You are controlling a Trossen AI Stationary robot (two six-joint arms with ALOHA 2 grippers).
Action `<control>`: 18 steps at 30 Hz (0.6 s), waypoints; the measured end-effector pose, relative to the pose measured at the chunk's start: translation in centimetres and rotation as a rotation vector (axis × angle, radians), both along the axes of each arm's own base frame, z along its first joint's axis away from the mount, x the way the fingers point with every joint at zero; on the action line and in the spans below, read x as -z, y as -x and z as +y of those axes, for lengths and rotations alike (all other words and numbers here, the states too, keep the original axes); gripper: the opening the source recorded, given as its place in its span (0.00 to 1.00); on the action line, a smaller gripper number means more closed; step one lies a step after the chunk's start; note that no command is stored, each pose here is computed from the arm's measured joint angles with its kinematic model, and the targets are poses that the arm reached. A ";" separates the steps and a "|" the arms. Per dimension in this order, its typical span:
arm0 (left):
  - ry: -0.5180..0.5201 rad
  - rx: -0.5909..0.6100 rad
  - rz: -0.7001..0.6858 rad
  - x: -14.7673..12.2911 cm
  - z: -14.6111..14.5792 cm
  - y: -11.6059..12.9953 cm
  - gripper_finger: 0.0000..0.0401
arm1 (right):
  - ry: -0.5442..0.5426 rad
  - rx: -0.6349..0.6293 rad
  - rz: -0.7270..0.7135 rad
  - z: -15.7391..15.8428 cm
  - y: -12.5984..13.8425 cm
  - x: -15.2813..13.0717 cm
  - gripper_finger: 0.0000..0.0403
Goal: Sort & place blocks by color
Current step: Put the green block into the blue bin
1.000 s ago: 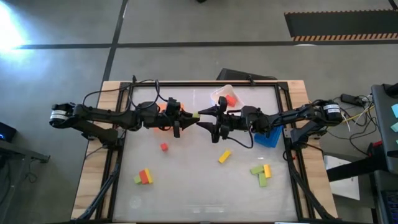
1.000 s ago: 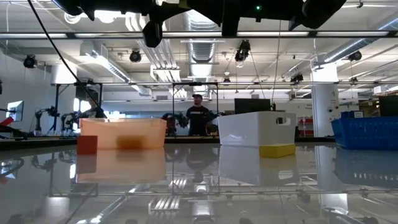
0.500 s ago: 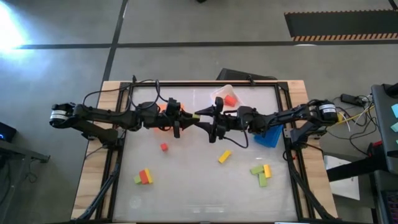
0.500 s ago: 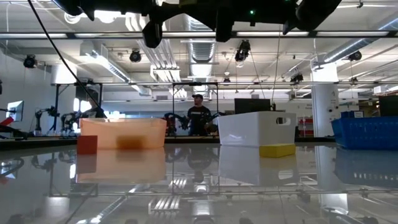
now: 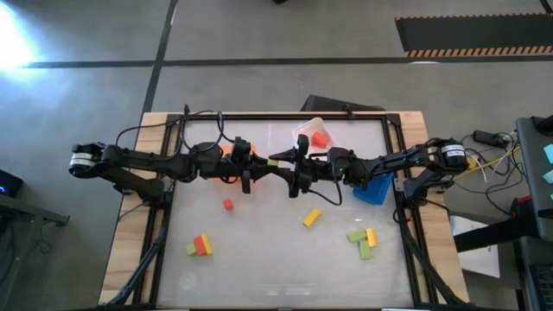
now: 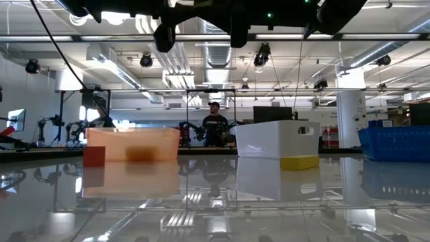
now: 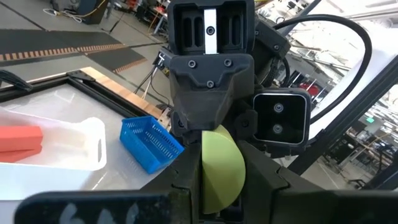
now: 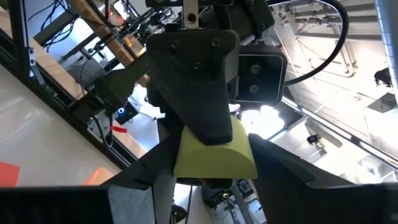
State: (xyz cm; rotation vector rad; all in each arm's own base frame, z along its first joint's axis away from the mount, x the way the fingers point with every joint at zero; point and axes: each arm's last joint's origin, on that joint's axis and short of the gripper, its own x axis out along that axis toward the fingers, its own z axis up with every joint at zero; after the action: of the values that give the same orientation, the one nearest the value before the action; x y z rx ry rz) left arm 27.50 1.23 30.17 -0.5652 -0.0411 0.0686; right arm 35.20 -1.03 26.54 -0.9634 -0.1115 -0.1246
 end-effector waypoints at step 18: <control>0.003 -0.021 0.005 0.0 0.4 0.0 0.36 | 0.002 -0.004 0.016 0.0 0.0 0.2 0.39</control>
State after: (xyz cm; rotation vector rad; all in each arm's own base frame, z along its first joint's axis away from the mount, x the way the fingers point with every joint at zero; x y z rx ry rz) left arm 27.47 1.62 30.15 -0.5680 -0.0415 0.0905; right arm 35.19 -0.99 26.31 -0.9655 -0.0986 -0.1126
